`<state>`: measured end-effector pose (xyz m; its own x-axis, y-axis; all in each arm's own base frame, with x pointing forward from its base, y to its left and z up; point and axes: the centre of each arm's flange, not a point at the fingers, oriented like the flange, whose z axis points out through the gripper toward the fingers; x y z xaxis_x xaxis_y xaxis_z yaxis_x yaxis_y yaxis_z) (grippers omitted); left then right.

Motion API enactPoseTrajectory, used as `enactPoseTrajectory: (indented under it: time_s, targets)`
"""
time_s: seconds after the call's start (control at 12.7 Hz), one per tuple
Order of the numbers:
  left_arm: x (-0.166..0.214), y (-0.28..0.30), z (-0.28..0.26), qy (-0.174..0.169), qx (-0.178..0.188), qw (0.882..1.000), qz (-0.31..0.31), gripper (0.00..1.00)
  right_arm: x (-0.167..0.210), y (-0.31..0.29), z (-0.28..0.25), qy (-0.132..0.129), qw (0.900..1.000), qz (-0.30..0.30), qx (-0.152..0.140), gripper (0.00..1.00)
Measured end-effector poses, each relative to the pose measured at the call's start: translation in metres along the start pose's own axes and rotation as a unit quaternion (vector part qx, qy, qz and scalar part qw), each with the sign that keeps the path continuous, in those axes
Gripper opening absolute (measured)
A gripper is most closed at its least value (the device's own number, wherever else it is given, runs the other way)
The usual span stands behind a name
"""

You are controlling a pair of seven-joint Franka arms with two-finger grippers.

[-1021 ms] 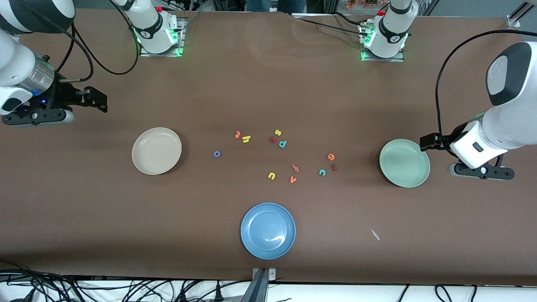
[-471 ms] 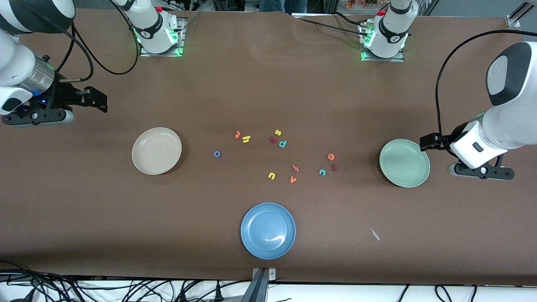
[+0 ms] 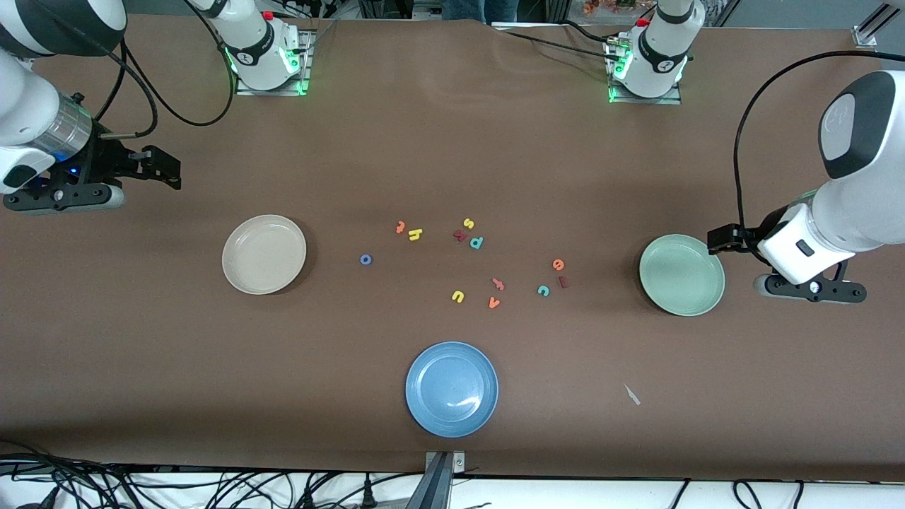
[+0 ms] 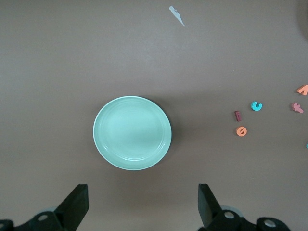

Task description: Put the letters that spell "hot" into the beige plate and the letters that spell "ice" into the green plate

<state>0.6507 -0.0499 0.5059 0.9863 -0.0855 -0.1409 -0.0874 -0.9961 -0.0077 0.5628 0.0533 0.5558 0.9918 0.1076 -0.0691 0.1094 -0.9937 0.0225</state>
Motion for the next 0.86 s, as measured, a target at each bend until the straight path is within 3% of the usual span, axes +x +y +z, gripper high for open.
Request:
enactPoseTrajectory:
  time_s: [0.86]
  targets:
    - [0.0000,0.0016,0.0008,-0.001,0.000,1.000,0.001,1.00,-0.0001,0.0000,0.0001,-0.001,1.000,-0.005,0.000,1.00]
